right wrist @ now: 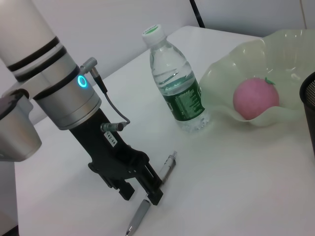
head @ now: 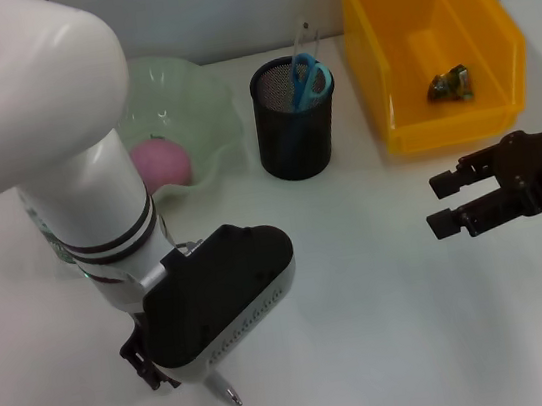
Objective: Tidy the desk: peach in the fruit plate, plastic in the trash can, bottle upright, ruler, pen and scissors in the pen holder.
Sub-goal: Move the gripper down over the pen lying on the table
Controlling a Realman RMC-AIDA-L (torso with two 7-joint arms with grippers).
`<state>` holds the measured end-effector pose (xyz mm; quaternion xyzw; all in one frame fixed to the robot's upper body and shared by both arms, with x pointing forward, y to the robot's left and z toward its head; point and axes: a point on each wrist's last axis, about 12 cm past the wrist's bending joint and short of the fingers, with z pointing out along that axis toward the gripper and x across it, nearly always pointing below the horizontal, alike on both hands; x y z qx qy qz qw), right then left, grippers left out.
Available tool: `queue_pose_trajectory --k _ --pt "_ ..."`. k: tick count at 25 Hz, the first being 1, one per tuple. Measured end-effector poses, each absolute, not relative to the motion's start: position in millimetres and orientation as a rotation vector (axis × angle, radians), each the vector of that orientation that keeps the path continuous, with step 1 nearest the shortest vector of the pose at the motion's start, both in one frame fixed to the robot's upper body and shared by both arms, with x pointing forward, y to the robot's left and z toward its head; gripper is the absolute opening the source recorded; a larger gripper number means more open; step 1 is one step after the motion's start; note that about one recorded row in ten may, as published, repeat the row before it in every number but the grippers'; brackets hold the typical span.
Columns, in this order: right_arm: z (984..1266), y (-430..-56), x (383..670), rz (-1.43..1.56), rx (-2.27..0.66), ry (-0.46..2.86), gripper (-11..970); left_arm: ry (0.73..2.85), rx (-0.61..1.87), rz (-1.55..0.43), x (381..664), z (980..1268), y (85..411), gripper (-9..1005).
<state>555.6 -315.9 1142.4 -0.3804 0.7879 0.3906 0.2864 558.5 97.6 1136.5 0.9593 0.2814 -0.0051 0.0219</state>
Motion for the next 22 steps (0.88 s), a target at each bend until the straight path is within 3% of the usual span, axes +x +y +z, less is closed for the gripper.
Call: queue_pose_trajectory --k 5,22 --pt "1142.3 -315.4 556.6 1.036 -1.018 2.107 769 0.863 2.977 -0.008 559.3 1135.8 98.3 607" --pt "1143.1 -312.8 558.5 1.034 -1.028 2.106 768 0.865 2.975 0.009 561.9 1133.7 98.3 476"
